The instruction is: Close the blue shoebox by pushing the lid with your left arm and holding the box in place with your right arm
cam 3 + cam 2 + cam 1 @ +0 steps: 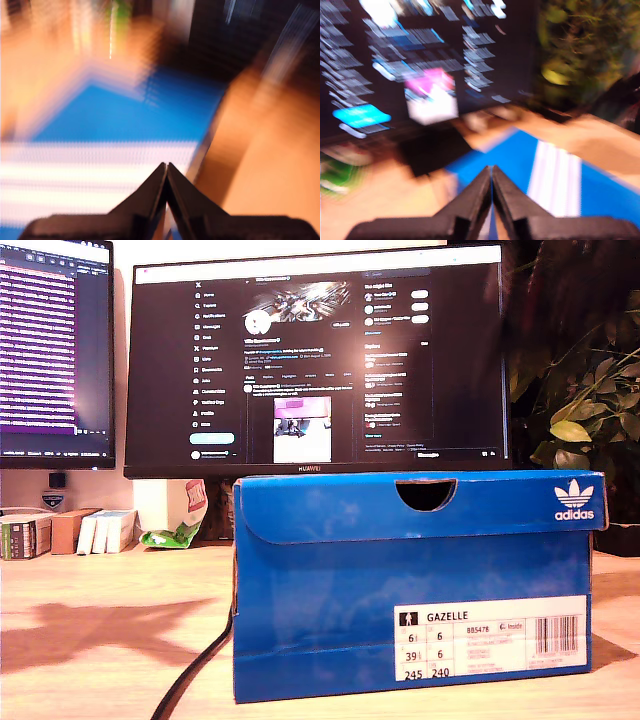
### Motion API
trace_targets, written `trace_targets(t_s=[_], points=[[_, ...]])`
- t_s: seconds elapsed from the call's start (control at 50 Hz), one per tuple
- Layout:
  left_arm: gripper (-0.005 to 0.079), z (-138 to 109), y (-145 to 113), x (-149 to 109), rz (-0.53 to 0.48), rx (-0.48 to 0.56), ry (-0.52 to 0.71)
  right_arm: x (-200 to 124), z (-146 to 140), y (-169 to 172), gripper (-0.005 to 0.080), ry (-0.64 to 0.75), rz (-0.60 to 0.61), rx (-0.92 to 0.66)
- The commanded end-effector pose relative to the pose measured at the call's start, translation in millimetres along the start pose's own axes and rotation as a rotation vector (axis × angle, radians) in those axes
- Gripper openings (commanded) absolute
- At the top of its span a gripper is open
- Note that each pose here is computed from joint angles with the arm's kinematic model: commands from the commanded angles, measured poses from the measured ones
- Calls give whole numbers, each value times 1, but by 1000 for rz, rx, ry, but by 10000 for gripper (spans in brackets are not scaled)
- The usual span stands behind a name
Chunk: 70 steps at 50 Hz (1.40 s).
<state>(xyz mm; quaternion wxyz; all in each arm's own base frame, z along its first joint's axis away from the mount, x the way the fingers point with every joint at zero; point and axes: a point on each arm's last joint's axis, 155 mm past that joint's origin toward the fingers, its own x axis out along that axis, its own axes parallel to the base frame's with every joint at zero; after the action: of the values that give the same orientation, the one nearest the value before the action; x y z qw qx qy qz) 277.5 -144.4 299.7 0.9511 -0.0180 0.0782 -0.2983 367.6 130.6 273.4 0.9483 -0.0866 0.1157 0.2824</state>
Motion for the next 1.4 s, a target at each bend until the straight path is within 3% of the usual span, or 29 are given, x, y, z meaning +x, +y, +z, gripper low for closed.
trace_targets(t_s=[0.0,0.16,0.44,0.82,1.02,1.22,1.38], points=[[-19,6,15,-2,44,52,-21,-3,-1,-19,-12,-11,-45,-4],[-19,22,29,-11,31,84,-85,-31,29,-36,-12,-118,-100,-49],[-19,47,32,-42,75,152,-176,-103,92,-14,-12,-321,-163,-180],[-19,60,40,-52,144,185,-170,-139,79,3,-12,-273,-203,-189],[-19,73,15,-70,88,190,-169,-156,81,24,-12,-297,-168,-194],[-19,43,-13,-90,48,211,-86,-186,89,36,-12,-357,-209,-238],[-19,56,-30,-116,45,232,-176,-207,89,47,-12,-390,-223,-263]])
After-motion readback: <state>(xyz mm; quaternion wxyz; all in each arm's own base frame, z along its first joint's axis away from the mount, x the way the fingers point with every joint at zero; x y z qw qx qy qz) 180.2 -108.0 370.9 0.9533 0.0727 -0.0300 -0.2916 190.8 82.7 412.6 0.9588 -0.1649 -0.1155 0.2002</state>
